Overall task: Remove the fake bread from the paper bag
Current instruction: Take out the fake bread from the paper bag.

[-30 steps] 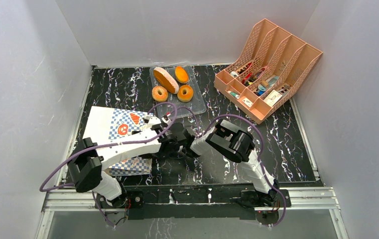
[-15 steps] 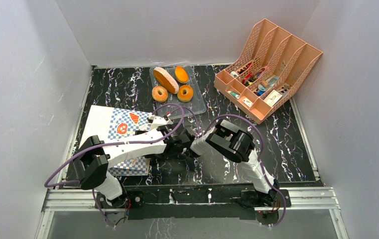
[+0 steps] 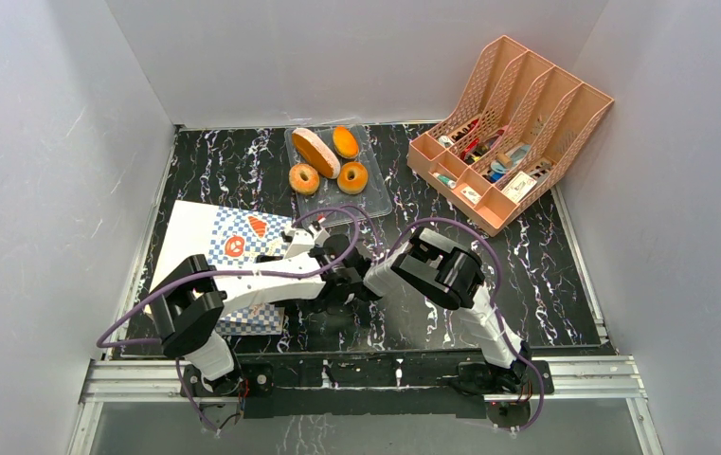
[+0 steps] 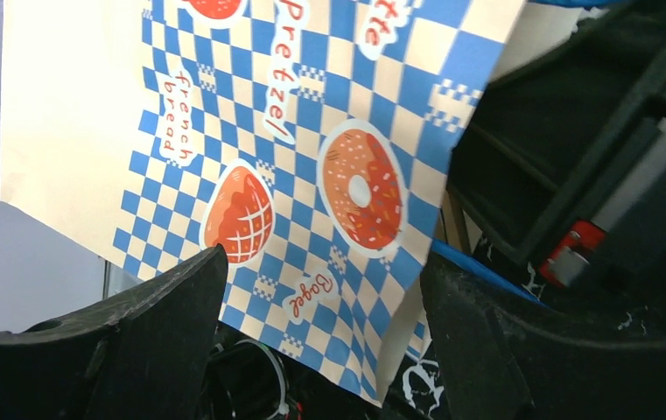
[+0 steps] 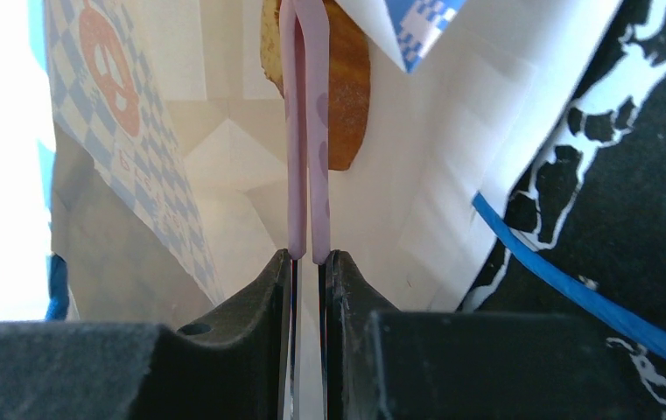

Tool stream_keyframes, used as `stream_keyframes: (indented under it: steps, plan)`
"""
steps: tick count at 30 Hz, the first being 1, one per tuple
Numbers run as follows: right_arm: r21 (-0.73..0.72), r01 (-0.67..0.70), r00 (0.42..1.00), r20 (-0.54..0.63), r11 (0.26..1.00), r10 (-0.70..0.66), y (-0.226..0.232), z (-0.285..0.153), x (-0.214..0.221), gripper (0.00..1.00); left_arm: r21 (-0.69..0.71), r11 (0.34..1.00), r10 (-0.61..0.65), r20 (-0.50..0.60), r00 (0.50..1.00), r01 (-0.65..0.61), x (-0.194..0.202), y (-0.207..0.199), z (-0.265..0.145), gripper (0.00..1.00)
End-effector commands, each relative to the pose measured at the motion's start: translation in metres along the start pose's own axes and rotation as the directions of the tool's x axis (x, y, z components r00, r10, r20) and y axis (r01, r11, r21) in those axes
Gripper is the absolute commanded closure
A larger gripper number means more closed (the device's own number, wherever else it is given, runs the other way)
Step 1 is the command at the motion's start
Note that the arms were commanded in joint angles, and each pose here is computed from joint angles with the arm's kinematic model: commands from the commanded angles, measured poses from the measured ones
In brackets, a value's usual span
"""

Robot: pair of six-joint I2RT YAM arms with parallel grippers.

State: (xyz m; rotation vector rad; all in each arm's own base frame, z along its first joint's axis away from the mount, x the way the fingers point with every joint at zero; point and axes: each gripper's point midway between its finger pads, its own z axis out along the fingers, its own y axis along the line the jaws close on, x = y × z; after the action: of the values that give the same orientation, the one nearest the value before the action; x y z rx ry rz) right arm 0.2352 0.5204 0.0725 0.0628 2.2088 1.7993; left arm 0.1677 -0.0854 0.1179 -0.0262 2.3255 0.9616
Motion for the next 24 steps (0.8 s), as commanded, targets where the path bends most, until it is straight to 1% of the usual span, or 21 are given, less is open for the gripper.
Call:
stream_keyframes:
  steps: [1,5,9,13,16,19,22,23,24]
  plan:
    - [-0.104,0.043,0.999,0.023,0.994,-0.041,0.036,-0.005,-0.008,0.92,-0.044,0.997,-0.061,0.095,0.994,0.066,-0.01,0.008,0.008,0.2]
    - [-0.104,0.044,0.999,0.024,0.994,-0.042,0.037,-0.006,-0.009,0.92,-0.072,0.995,-0.061,0.132,0.989,0.071,-0.014,0.003,0.012,0.23]
    - [-0.106,0.045,0.999,0.025,0.993,-0.042,0.037,-0.005,-0.01,0.93,-0.1,0.992,-0.057,0.182,0.982,0.077,-0.019,-0.002,0.017,0.29]
    - [-0.103,0.044,0.999,0.026,0.994,-0.041,0.036,-0.005,-0.01,0.95,-0.119,0.988,-0.073,0.219,0.973,0.1,-0.019,-0.003,0.023,0.39]
    - [-0.096,0.041,0.999,0.024,0.995,-0.039,0.032,-0.005,-0.01,0.97,-0.108,0.985,-0.108,0.234,0.966,0.137,-0.02,0.0,0.024,0.49]
    - [-0.085,0.034,0.999,0.013,0.996,-0.033,0.027,-0.004,-0.007,1.0,-0.08,0.981,-0.155,0.245,0.957,0.179,-0.024,0.005,0.022,0.67]
    - [-0.074,0.017,1.0,-0.003,0.997,-0.017,0.019,-0.001,-0.005,1.0,-0.054,0.979,-0.175,0.259,0.95,0.195,-0.03,0.011,0.019,0.84]
    - [-0.071,0.01,1.0,-0.008,0.997,-0.01,0.017,0.0,-0.003,1.0,-0.047,0.98,-0.176,0.268,0.947,0.196,-0.033,0.013,0.017,0.88]
    - [-0.069,0.006,1.0,-0.008,0.998,-0.007,0.016,0.0,-0.004,1.0,-0.039,0.979,-0.182,0.271,0.945,0.2,-0.035,0.014,0.016,0.9]
